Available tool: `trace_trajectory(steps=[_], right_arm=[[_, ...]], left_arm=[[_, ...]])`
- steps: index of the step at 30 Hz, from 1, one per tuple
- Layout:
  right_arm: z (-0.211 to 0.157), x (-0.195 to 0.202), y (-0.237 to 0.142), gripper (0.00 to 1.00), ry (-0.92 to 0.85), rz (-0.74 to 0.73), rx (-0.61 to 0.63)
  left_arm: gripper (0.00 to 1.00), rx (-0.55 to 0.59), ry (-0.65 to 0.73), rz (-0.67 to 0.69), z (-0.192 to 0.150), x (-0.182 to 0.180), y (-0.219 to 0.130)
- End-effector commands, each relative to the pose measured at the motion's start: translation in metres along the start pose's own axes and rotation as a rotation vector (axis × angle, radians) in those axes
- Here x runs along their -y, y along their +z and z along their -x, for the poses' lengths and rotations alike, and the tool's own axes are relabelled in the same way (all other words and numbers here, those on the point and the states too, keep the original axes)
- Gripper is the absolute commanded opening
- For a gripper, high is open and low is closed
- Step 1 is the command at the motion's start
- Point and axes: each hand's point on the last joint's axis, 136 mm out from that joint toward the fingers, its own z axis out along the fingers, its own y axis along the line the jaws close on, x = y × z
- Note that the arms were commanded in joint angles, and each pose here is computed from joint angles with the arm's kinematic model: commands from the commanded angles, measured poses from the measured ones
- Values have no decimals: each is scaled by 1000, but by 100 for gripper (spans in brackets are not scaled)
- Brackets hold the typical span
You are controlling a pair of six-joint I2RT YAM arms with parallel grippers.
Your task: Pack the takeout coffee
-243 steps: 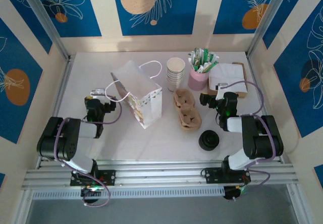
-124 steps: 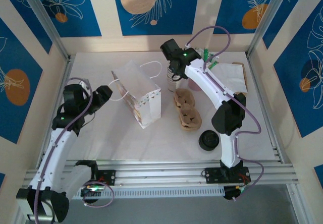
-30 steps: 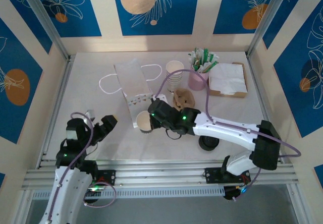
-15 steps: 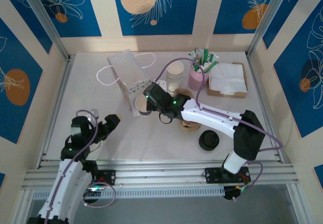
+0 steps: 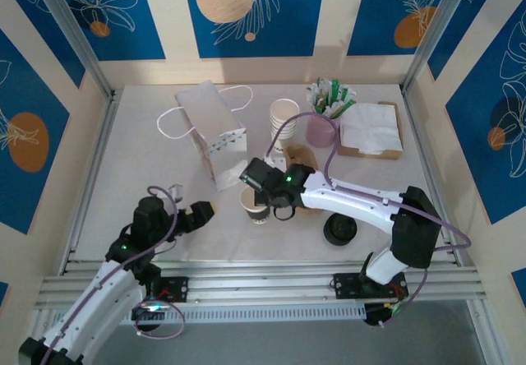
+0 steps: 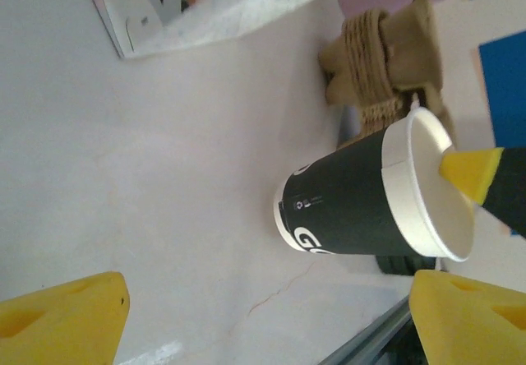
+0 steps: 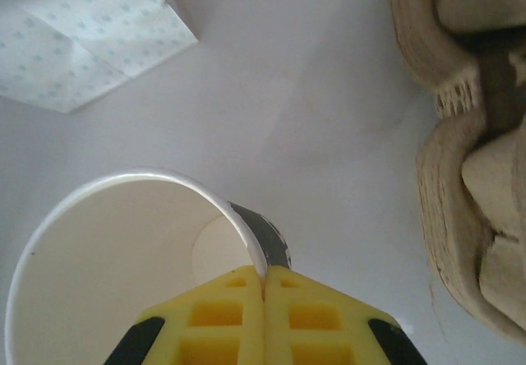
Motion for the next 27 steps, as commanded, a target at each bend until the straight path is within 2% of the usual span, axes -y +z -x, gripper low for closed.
trace_trajectory(steps=[1,6,16,22,27], right_arm=[[-14,5,-3,0,52,-5,-26],[-23,9,1,6,36,-39,-12],[-25,12,-6,36,3,-52,-1],[-15,17,-45,44,-4,-26,-6],[-21,67,-82,60,111,-111,-84]], left_arm=[[88,52,18,-9,5,4,8],[88,43,24,-5,0,3,15],[88,33,25,-5,-6,1,19],[87,22,24,15,-9,-4,18],[84,12,16,22,-11,-6,19]])
